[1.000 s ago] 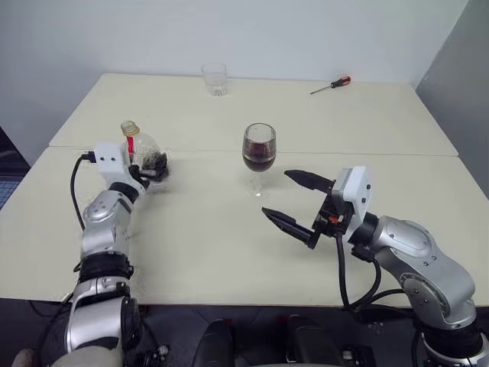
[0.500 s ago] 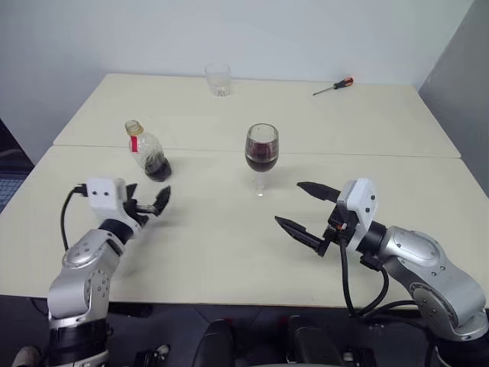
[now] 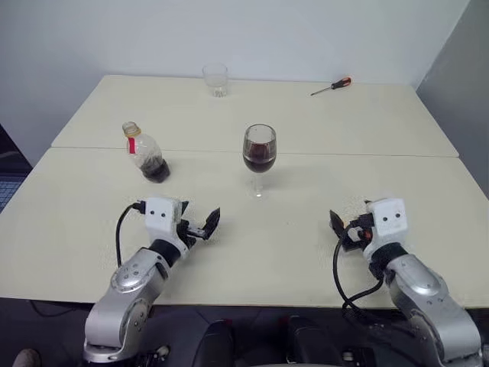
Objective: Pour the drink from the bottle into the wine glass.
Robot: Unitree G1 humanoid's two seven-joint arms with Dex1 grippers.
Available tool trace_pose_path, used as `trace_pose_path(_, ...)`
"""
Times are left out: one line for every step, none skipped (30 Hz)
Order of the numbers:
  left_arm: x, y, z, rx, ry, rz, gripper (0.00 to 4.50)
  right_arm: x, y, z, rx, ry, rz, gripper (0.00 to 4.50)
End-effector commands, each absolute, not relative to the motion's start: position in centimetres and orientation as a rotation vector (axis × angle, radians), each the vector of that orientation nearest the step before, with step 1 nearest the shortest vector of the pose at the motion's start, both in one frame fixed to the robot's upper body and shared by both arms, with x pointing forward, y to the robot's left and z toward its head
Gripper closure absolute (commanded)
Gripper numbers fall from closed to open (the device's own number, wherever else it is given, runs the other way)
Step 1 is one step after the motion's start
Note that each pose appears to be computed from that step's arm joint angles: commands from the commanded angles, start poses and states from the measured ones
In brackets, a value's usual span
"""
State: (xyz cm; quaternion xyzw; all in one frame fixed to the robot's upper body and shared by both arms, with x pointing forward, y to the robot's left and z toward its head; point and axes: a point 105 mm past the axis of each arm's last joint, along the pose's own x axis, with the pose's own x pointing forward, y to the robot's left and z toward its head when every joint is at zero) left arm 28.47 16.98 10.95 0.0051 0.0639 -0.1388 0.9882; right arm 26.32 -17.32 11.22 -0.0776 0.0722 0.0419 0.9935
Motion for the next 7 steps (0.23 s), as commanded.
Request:
trace_pose_path(28.3, 17.8, 12.6, 0.036, 0.054, -0.202, 0.01, 25.4, -17.4, 12.8, -0.145, 0.063, 0.012, 0.0)
trace_pose_path(28.2, 18.3, 12.3, 0.057, 0.063, -0.172, 0.01, 25.2, -17.4, 12.6, -0.143, 0.065, -0.003, 0.0)
trace_pose_path(28.1, 18.6, 12.0, 0.067, 0.07, -0.144, 0.01, 25.0, -17.5, 12.4, -0.143, 0.068, -0.018, 0.0)
trace_pose_path(28.0, 19.0, 11.9, 0.067, 0.07, -0.114, 0.01, 24.8, -17.7, 12.3, -0.14, 0.066, -0.036, 0.0)
trace_pose_path(27.8, 19.4, 11.9, 0.056, 0.068, -0.084, 0.01, 24.7, -17.8, 12.2, -0.134, 0.065, -0.056, 0.0)
trace_pose_path(27.5, 19.6, 11.9, 0.047, 0.064, -0.061, 0.01, 24.6, -18.0, 12.1, -0.127, 0.063, -0.072, 0.0)
trace_pose_path(27.3, 19.8, 11.9, 0.043, 0.061, -0.046, 0.01, 24.5, -18.1, 12.1, -0.119, 0.063, -0.086, 0.0)
